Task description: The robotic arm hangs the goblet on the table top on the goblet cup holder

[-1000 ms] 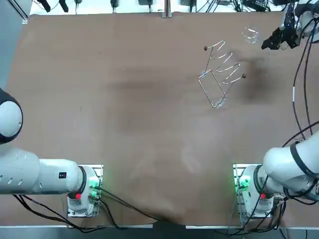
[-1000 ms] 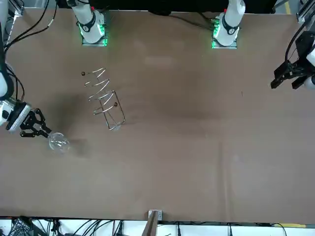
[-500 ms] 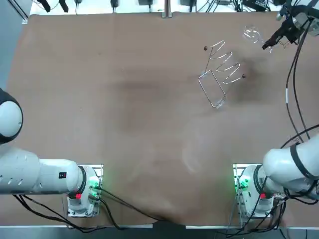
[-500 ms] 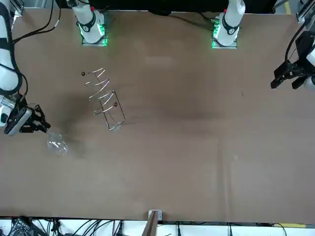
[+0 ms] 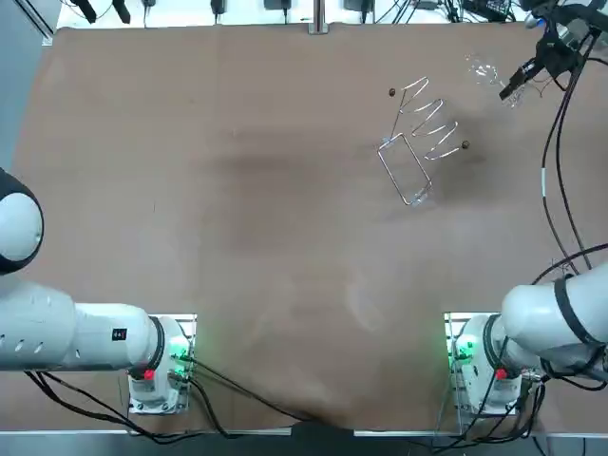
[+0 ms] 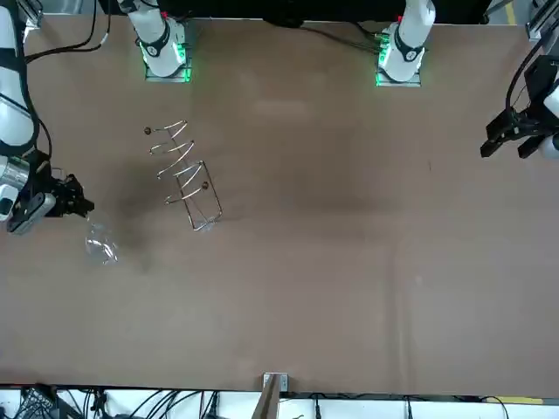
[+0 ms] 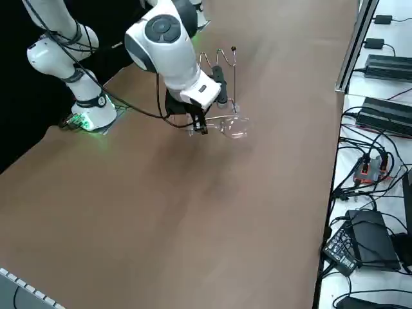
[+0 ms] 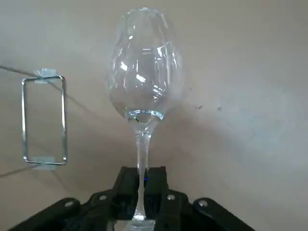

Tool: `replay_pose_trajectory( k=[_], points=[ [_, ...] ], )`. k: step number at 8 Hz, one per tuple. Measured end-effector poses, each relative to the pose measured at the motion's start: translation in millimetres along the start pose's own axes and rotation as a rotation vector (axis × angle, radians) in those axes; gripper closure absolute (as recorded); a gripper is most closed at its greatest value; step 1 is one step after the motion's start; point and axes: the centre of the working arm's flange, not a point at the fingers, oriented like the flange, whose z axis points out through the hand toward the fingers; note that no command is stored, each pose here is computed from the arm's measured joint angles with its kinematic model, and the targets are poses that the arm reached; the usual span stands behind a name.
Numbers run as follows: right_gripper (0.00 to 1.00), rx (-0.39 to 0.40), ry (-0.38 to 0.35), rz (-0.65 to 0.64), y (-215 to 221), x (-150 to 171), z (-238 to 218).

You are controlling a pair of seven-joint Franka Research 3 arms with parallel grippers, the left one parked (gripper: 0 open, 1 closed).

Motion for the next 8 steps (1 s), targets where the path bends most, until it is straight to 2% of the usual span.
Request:
replay_pose_trajectory(
  k=[3,8],
  points=[
    [0.89,0.043,-0.082,0.18,-27,8,-16],
    [0.89,0.09,-0.178,0.485,-50,20,-54]
  ],
)
